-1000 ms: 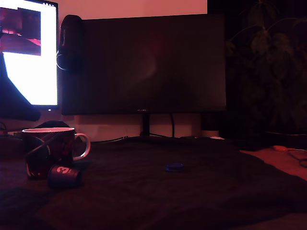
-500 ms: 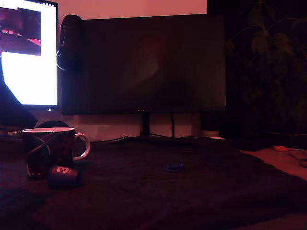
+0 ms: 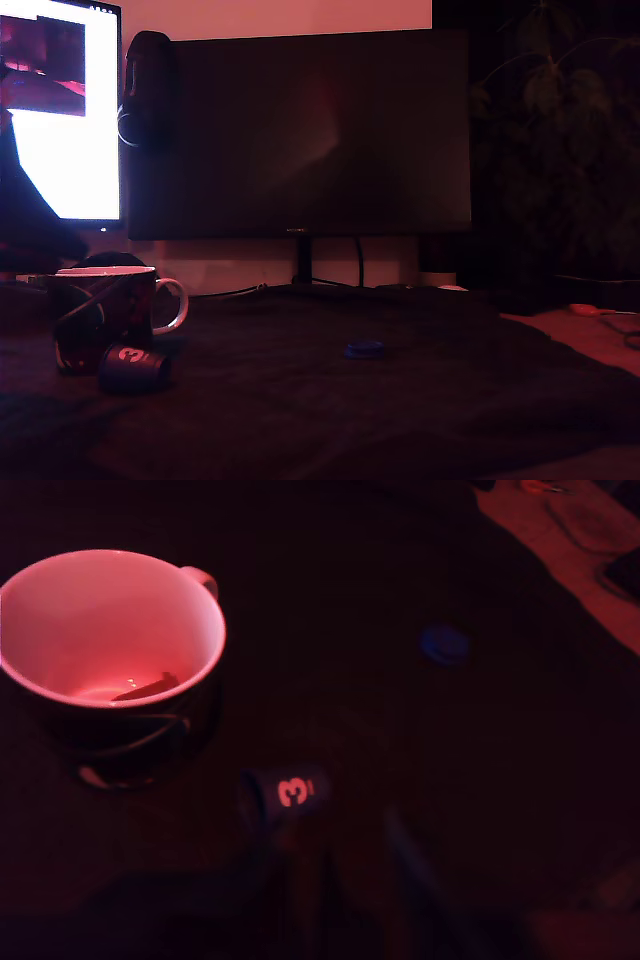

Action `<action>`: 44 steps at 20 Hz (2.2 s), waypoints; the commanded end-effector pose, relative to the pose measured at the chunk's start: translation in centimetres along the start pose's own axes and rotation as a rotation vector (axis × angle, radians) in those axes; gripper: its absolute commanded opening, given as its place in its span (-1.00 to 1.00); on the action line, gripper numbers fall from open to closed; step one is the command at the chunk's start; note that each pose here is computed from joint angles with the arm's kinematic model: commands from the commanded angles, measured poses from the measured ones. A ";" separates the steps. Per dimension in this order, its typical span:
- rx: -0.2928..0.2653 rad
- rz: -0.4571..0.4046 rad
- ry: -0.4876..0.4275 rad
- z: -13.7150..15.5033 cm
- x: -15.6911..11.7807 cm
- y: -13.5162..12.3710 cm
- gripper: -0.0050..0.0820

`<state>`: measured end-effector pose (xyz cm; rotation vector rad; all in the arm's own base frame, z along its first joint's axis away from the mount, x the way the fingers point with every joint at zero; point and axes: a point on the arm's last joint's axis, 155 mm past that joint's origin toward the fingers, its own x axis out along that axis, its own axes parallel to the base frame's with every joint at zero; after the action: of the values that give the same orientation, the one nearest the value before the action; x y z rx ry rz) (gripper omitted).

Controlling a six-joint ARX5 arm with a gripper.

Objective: Pick up the coffee capsules on the table and drop them inside the coffee cup

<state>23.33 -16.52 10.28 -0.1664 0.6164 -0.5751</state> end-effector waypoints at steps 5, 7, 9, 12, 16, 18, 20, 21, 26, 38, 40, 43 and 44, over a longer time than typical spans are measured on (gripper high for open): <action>0.009 0.016 -0.032 0.3 0.7 0.2 0.69; 0.025 0.024 -0.052 0.8 1.3 0.0 0.69; 0.043 0.033 -0.070 1.1 1.8 -0.3 0.69; 0.067 0.061 -0.101 1.6 2.3 -0.4 0.69; 0.095 0.082 -0.176 2.0 2.5 -0.4 0.68; 0.099 0.099 -0.196 1.5 2.4 0.0 0.66; 0.107 0.094 -0.231 1.2 2.2 0.2 0.66; 0.112 0.086 -0.245 1.0 2.2 0.1 0.66; 0.121 0.085 -0.250 -0.1 2.1 0.5 0.67; 0.129 0.120 -0.218 -1.0 4.1 1.3 0.67; 0.131 0.125 -0.201 -1.0 4.6 1.2 0.67; 0.134 0.135 -0.171 -1.1 5.6 1.3 0.67; 0.135 0.137 -0.163 -1.2 5.8 1.3 0.67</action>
<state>26.87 -18.41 5.72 -0.0450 0.4350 -0.4621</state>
